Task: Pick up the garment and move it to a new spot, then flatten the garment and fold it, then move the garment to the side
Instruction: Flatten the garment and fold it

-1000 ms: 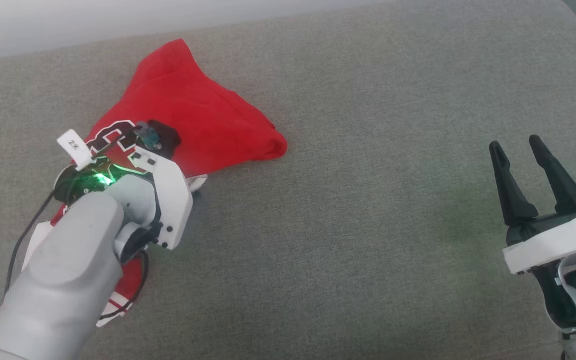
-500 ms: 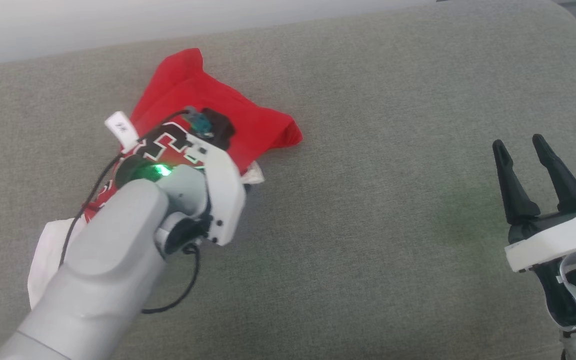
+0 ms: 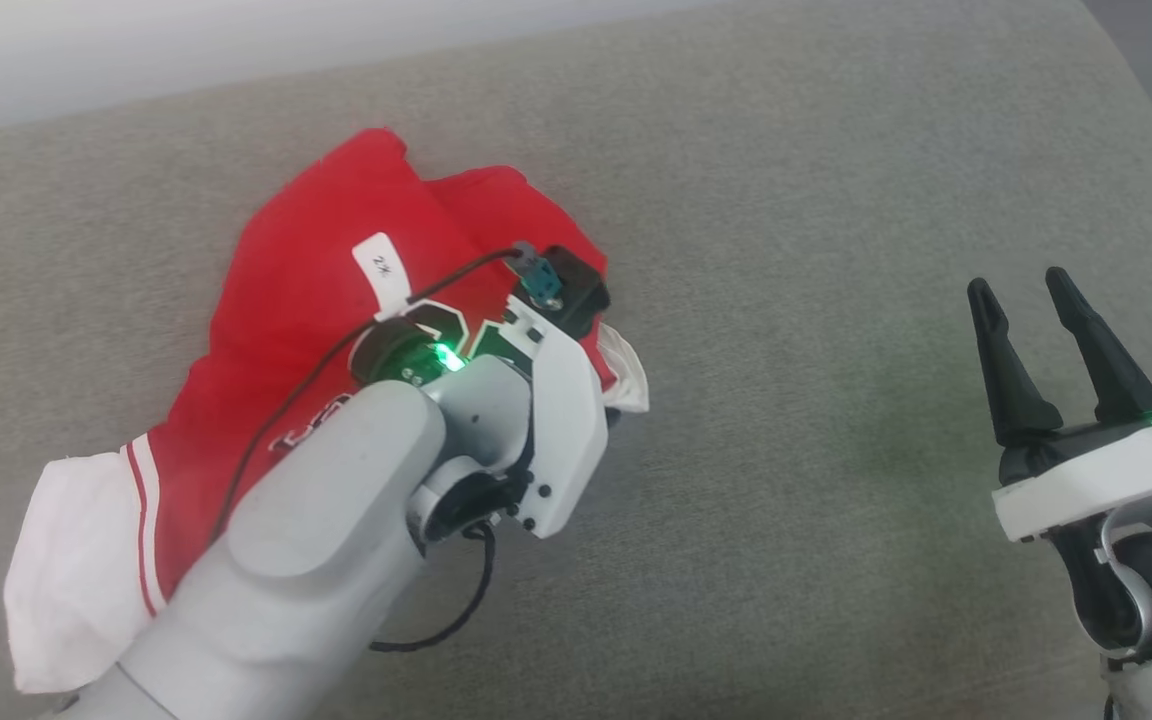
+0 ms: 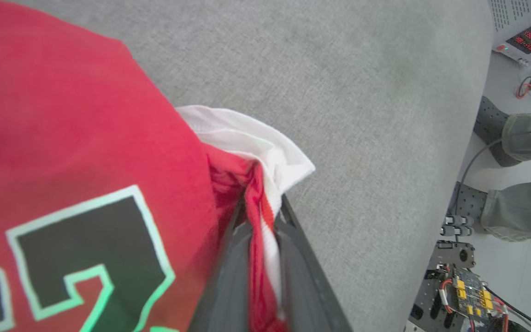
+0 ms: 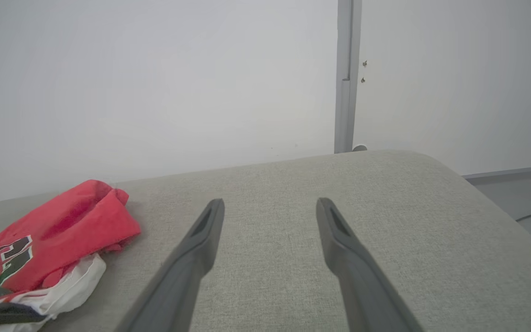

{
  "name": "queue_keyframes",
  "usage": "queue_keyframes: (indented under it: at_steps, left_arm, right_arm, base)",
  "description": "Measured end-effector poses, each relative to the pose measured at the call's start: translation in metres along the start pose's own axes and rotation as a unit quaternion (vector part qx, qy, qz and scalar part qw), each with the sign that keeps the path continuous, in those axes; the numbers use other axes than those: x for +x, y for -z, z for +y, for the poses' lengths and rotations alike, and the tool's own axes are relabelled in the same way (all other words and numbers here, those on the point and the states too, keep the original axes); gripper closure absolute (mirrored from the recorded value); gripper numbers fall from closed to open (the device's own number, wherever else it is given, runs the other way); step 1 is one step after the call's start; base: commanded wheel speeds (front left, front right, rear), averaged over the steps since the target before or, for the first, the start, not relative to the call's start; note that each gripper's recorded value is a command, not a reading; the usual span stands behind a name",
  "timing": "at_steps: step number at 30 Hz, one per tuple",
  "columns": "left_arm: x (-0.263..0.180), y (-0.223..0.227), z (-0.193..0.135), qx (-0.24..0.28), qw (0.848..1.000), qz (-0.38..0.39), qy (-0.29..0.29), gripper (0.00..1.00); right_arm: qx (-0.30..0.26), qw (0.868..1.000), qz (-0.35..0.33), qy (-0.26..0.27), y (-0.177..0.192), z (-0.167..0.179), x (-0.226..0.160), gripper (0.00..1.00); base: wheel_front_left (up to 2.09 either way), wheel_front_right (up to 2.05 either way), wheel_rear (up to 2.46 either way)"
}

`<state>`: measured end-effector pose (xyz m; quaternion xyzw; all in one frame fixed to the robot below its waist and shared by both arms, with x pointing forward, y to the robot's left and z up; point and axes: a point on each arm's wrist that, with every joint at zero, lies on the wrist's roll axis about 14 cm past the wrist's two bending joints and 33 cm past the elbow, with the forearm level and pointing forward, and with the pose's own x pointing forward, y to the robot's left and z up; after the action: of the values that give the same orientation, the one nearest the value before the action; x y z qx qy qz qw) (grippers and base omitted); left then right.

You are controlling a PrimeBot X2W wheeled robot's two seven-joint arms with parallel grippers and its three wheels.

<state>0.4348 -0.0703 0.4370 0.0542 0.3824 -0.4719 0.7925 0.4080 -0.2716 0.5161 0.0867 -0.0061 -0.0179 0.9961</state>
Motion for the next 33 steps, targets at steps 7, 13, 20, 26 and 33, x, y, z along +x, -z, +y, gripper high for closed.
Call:
queue_keyframes:
  at_steps: [7, 13, 20, 26, 33]
  left_arm:
    - [0.022, 0.024, -0.002, -0.005, 0.999, 0.034, 0.008, 0.34]
    - [0.02, 0.021, -0.002, -0.012, 1.0, 0.017, 0.005, 0.0]
    - [-0.017, -0.003, 0.015, -0.005, 0.998, -0.051, -0.03, 0.0]
    - [-0.064, -0.015, 0.036, -0.007, 0.988, -0.131, -0.079, 0.0]
    - [-0.137, -0.013, 0.077, -0.009, 0.955, -0.228, -0.19, 0.0]
  right_arm:
    - [0.003, 1.0, 0.004, 0.012, 0.005, -0.007, -0.002, 0.0]
    - [0.006, 1.0, 0.002, 0.005, 0.005, -0.002, 0.0, 0.0]
    - [0.011, 1.0, 0.016, -0.022, 0.011, 0.014, 0.002, 0.0]
    - [0.013, 0.997, 0.032, -0.065, 0.014, 0.041, 0.007, 0.0]
    - [0.02, 0.988, 0.077, -0.136, 0.026, 0.089, 0.011, 0.0]
  base:
    - [0.0, 0.0, 0.0]
    - [0.0, 0.0, 0.0]
    - [0.0, 0.0, 0.0]
    - [0.0, 0.0, 0.0]
    - [0.0, 0.0, 0.0]
